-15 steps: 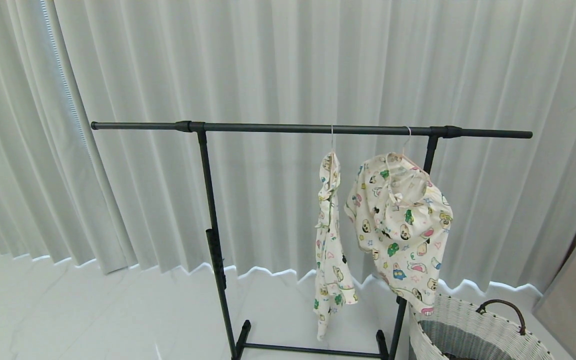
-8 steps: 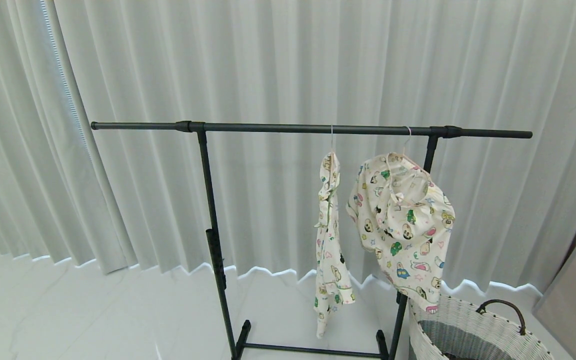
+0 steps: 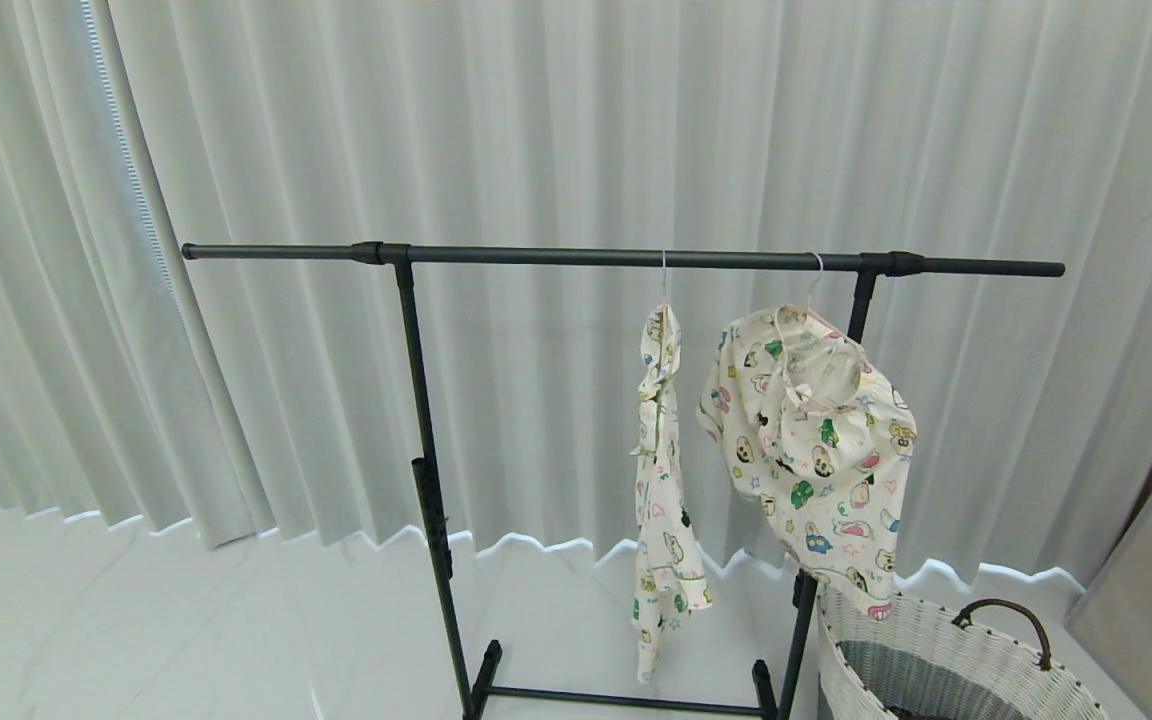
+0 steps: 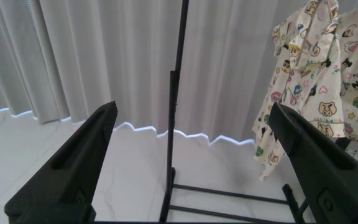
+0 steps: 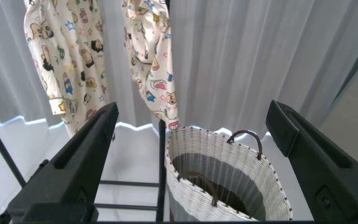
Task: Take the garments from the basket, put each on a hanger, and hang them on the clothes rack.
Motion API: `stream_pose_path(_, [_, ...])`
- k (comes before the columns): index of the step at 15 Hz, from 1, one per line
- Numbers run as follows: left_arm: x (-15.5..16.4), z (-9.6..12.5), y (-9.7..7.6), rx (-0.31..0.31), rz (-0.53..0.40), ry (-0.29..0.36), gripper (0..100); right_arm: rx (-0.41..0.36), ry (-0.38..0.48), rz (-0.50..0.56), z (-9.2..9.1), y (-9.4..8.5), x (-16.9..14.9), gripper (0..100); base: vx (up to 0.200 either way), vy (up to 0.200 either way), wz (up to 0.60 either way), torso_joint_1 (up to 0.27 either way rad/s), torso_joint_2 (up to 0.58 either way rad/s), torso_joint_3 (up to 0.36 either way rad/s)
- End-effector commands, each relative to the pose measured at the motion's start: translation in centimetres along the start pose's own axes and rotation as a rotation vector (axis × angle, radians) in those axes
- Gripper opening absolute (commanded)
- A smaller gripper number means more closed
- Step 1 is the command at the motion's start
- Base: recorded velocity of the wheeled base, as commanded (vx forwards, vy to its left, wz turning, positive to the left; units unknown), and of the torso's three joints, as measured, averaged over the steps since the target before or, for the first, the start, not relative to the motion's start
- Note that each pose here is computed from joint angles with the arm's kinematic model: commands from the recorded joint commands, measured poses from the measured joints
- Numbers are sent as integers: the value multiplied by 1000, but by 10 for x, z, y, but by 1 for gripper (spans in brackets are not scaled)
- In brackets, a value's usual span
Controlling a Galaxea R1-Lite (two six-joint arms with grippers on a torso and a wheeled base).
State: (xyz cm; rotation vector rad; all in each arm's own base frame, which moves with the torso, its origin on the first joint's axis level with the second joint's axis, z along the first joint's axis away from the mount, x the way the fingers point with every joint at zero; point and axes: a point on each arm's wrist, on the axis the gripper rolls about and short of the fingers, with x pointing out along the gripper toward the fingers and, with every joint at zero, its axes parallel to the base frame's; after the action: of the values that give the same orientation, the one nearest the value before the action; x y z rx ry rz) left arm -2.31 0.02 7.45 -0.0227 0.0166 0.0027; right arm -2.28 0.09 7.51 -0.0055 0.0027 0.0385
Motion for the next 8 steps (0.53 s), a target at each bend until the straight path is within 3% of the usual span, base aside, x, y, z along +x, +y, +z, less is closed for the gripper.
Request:
stream_pose_path(1, [0, 0, 0, 0, 2, 0, 100, -1, 0, 0, 0, 0, 0, 100, 0, 0, 0, 0, 0, 0])
stream_pose_path(8, [0, 0, 0, 0, 2, 2, 100, -1, 0, 1, 0, 0, 0, 100, 0, 0, 0, 0, 0, 0])
